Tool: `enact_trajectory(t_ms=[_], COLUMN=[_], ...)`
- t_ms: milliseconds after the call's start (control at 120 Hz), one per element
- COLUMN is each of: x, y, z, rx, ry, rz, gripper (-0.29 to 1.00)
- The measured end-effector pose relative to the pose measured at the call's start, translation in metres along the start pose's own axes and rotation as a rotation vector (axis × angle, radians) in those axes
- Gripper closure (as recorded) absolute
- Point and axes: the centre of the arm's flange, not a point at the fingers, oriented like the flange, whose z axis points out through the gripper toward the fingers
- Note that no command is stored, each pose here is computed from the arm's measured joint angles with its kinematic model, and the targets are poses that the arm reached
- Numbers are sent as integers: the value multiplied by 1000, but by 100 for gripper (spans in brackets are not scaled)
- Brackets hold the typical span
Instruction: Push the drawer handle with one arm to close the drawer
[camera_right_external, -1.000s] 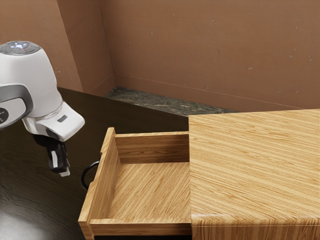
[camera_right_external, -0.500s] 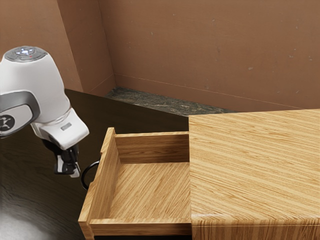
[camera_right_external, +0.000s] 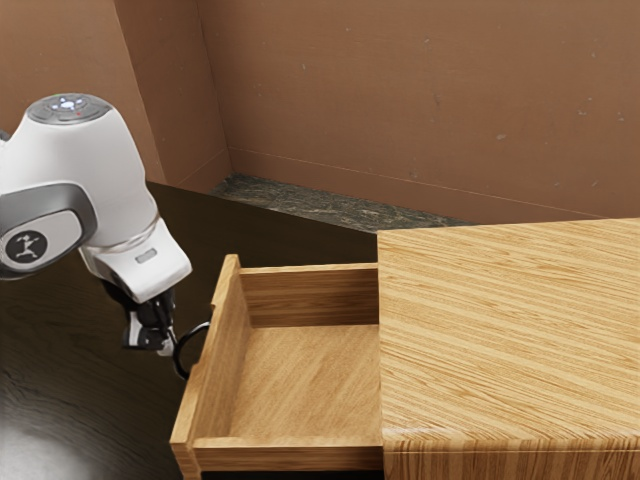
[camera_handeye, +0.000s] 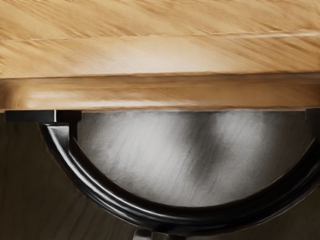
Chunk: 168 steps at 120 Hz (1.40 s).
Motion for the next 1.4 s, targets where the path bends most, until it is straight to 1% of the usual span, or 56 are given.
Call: enact_trajectory(t_ms=[300, 867, 1175, 1400], x=[15, 58, 78, 93], y=[1, 0, -4, -3], z=[0, -4, 2, -1], rx=[-2, -7, -18, -13], ry=[2, 5, 2, 12], rz=[37, 102, 130, 152], gripper=[75, 75, 75, 75])
